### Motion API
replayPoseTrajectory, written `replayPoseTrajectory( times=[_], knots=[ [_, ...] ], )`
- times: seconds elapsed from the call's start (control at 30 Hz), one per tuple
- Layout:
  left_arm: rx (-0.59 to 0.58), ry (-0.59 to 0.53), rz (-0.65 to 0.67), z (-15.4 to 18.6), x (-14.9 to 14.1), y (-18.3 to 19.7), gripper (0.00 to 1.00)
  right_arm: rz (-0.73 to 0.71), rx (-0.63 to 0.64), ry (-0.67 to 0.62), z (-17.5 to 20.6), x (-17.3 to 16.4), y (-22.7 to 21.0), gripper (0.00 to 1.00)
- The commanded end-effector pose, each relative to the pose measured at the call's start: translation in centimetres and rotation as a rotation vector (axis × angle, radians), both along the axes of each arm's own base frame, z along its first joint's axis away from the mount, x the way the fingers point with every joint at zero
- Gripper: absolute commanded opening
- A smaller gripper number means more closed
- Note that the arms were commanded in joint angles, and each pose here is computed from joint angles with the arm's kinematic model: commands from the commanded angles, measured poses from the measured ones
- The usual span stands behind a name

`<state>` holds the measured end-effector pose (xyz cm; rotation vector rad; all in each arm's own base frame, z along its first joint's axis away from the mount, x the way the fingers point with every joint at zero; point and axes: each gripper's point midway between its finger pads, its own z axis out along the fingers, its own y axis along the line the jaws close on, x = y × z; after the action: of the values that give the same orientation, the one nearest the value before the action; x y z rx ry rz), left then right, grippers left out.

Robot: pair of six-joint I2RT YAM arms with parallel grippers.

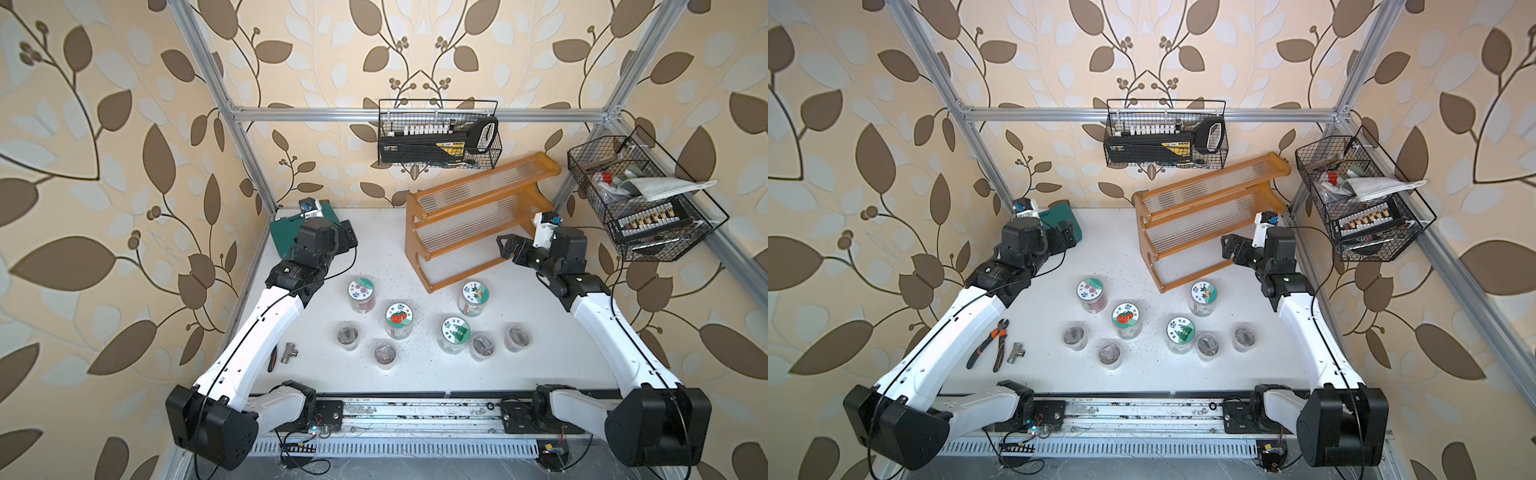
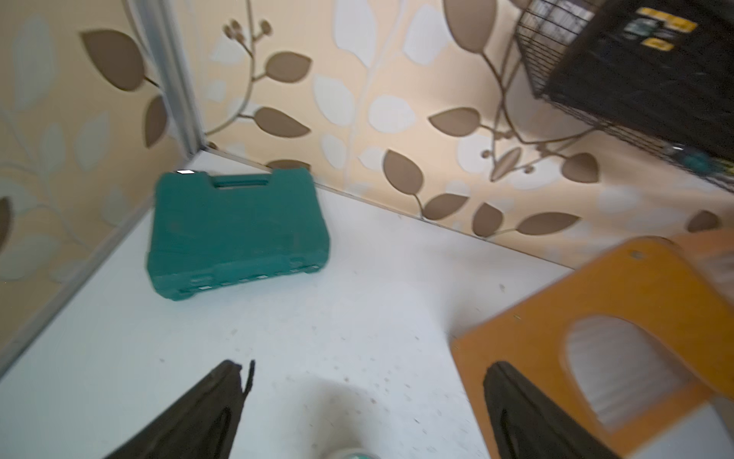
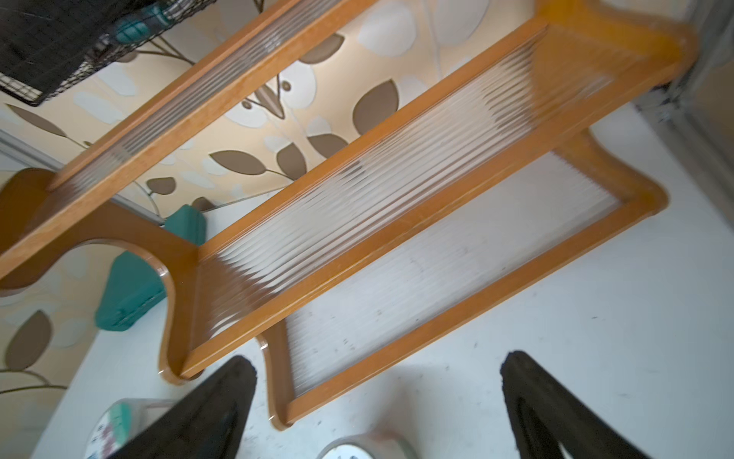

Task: Place the seed container on the shelf
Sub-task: Move the shelf to the center of the board.

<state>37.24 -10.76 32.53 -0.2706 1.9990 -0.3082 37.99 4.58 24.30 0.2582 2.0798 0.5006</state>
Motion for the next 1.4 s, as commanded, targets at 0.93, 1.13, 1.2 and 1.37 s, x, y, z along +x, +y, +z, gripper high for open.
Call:
replayPoseTrajectory(
  times=[0.93,1.13,1.2,1.37],
  knots=[
    [0.123,0.195,-0.221,0.9,5.5,-18.7,0.98,0.272,-0.002,-0.225,0.3,-6.7,14.4,0.99],
    [0.161,0.206,-0.191,0.1,6.2,-18.5,0.98,0.273,-0.006,-0.223,0.2,-6.6,14.4,0.99],
    [0.173,0.209,-0.18,-0.1,6.3,-18.2,0.95,0.272,-0.004,-0.224,0.3,-6.7,14.4,0.99],
    [0.189,0.209,-0.146,-0.2,6.5,-17.4,0.84,0.275,-0.005,-0.221,0.2,-6.6,14.5,0.99]
  ],
)
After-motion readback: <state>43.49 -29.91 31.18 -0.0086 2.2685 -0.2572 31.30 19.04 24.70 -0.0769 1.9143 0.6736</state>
